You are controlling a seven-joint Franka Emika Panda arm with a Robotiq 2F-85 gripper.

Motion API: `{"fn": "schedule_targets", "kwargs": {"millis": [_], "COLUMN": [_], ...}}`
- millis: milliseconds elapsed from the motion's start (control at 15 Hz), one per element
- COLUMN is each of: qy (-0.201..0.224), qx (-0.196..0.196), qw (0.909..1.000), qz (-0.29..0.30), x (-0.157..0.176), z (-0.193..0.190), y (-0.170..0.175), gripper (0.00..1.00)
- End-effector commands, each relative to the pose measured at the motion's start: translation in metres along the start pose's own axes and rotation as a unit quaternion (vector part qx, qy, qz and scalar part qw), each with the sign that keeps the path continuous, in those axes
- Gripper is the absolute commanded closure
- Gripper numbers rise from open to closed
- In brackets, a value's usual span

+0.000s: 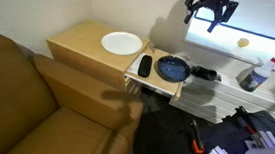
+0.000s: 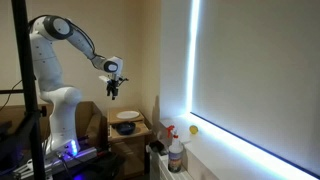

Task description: Put the spray bottle on the window sill

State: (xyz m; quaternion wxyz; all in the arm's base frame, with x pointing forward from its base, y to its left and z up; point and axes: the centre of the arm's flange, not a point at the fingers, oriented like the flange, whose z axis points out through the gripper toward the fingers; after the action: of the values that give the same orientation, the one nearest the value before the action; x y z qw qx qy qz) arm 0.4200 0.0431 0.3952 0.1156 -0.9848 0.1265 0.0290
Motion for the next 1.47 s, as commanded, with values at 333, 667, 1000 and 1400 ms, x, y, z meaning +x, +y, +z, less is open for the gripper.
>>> {"fn": "schedule_targets", "kwargs": {"millis": [333, 667, 1000, 1400], "qy": [0.002, 0.026, 0.084, 0.106], "qx": [-0.018, -0.002, 0.035, 0.016], "qw": [0.9976, 0.9778, 0.9349, 0.9204], "qz": [0.067, 0.208, 0.343, 0.376], "x": [0.011, -0.013, -0.045, -0.046], "z": [0.01, -0.011, -0.048, -0.051], "y": [0.035, 0.168, 0.313, 0.335], "gripper": [0.0, 0.0, 0.0, 0.0]}}
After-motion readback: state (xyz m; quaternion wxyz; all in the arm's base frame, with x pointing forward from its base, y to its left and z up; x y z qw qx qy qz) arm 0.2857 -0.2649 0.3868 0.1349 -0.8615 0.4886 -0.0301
